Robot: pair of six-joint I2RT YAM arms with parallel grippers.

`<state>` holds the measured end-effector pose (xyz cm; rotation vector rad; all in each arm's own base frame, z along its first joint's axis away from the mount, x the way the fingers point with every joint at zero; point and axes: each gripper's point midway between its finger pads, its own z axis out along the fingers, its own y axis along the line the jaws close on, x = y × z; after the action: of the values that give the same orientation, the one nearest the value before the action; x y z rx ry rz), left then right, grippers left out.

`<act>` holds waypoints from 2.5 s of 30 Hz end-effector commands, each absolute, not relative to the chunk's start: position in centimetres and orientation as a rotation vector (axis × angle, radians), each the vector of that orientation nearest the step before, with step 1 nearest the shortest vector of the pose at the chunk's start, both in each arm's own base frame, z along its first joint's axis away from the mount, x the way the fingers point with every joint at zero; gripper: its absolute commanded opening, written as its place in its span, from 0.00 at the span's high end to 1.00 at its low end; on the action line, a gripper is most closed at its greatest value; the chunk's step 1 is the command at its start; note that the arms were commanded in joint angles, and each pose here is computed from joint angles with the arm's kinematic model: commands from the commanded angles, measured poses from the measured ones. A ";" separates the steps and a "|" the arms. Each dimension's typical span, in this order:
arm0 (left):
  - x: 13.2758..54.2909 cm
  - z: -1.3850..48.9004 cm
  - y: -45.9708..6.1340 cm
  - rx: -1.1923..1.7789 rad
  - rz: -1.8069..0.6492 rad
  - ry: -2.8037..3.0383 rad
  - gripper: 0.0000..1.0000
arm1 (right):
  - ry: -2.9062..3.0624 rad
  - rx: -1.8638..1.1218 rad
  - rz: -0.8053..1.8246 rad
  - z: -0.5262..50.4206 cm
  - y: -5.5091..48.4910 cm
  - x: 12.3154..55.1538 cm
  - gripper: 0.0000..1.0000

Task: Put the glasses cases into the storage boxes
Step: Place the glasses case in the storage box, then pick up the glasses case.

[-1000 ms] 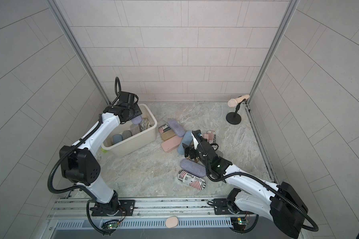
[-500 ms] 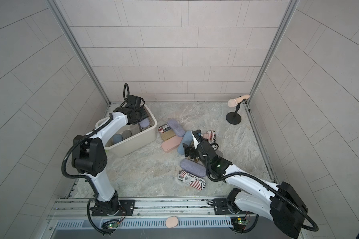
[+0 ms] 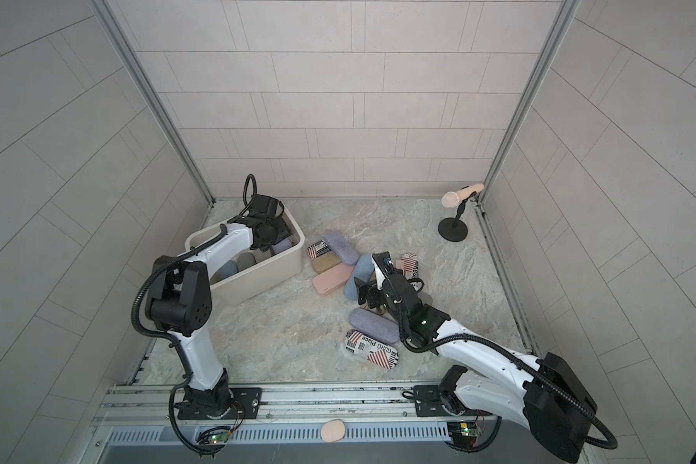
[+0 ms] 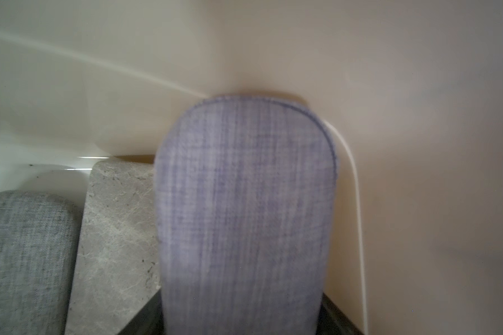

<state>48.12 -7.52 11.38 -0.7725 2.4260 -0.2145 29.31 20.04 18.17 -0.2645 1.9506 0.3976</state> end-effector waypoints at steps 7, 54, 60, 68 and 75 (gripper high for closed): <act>49.4 14.9 -7.6 -0.706 -0.259 2.379 0.13 | 1.940 -0.241 0.397 18.6 19.7 29.3 0.04; 33.3 33.4 -11.3 -0.210 -0.341 2.264 0.22 | 2.069 -0.211 0.289 16.4 19.3 31.2 0.04; 32.6 32.3 -12.7 -0.131 -0.282 2.271 0.23 | 2.068 -0.180 0.284 16.4 18.8 31.3 0.04; 30.5 27.3 -17.3 0.118 -0.148 2.298 0.23 | 2.109 0.029 0.271 15.5 14.6 31.9 0.04; 31.4 21.2 -22.7 0.355 -0.100 2.395 0.19 | 2.150 0.088 0.205 14.2 13.2 32.4 0.04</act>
<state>30.17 -21.08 23.01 0.2654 2.3870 -0.1568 32.36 14.03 14.81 0.0266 2.1230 0.2284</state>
